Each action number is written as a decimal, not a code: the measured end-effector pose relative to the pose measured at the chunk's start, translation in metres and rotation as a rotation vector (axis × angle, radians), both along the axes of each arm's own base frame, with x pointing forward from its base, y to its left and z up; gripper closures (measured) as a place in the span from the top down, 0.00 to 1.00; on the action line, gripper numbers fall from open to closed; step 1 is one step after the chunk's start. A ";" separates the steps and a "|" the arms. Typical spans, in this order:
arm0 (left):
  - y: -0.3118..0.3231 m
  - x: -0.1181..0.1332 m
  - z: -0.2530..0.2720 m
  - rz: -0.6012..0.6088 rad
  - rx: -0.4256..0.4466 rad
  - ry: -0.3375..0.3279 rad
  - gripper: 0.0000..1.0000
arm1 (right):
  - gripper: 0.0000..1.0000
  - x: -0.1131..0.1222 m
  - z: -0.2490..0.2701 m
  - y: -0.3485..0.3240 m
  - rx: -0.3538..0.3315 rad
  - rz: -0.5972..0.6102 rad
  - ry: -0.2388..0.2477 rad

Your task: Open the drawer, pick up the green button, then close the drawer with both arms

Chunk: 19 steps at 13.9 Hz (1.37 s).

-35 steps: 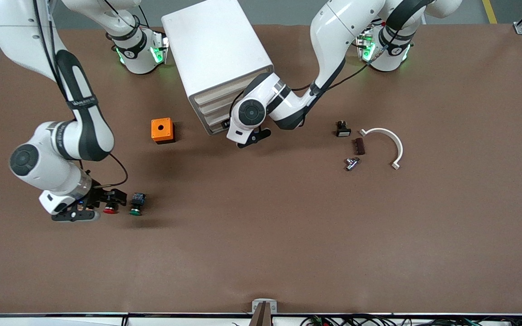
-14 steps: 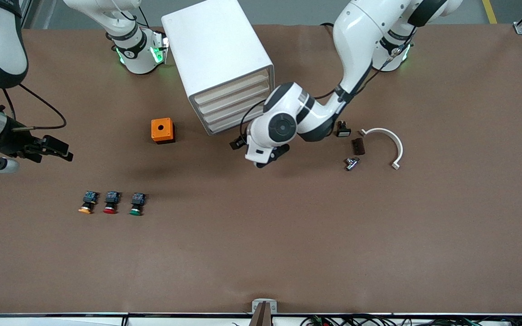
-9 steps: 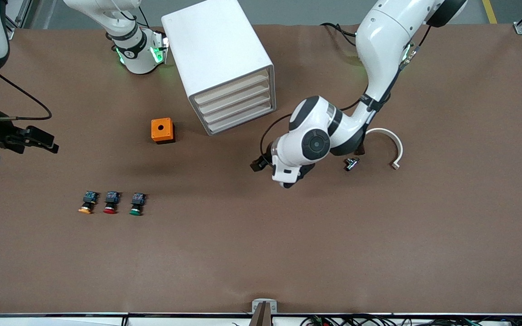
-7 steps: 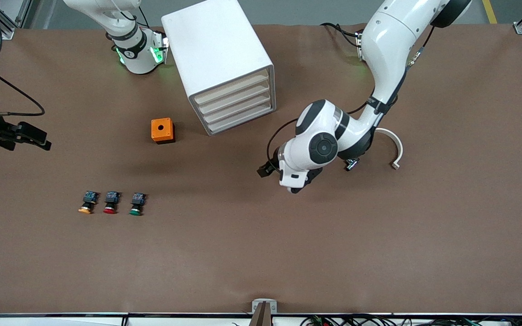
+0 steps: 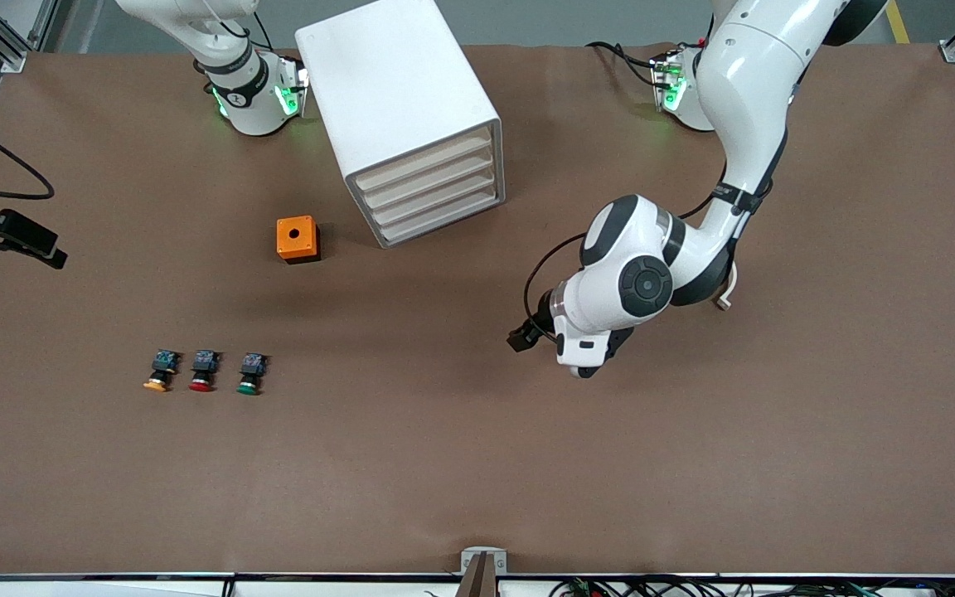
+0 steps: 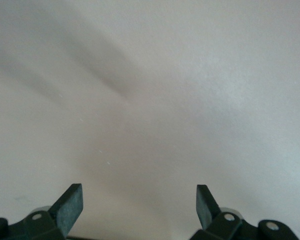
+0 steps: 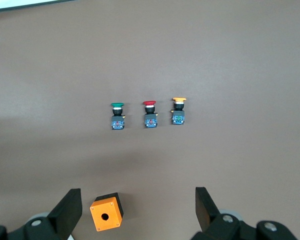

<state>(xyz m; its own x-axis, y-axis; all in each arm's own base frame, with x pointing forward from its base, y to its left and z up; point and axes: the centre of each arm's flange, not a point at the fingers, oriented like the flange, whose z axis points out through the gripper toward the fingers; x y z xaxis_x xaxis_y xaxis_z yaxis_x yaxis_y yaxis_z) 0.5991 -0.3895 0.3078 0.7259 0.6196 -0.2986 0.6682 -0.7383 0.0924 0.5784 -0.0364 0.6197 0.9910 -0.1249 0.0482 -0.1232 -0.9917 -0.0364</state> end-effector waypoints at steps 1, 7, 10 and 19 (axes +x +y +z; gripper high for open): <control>0.006 0.004 0.005 -0.023 0.038 -0.028 1.00 | 1.00 0.000 0.002 0.000 0.000 -0.002 0.001; 0.089 0.023 0.082 -0.223 0.140 -0.050 1.00 | 1.00 -0.001 0.004 0.003 0.001 0.002 0.013; 0.145 0.018 0.135 -0.345 0.144 -0.027 1.00 | 1.00 -0.004 0.010 0.004 0.002 0.002 0.006; 0.289 -0.022 0.213 -0.603 0.110 -0.044 1.00 | 1.00 -0.020 0.013 0.003 0.005 -0.002 -0.009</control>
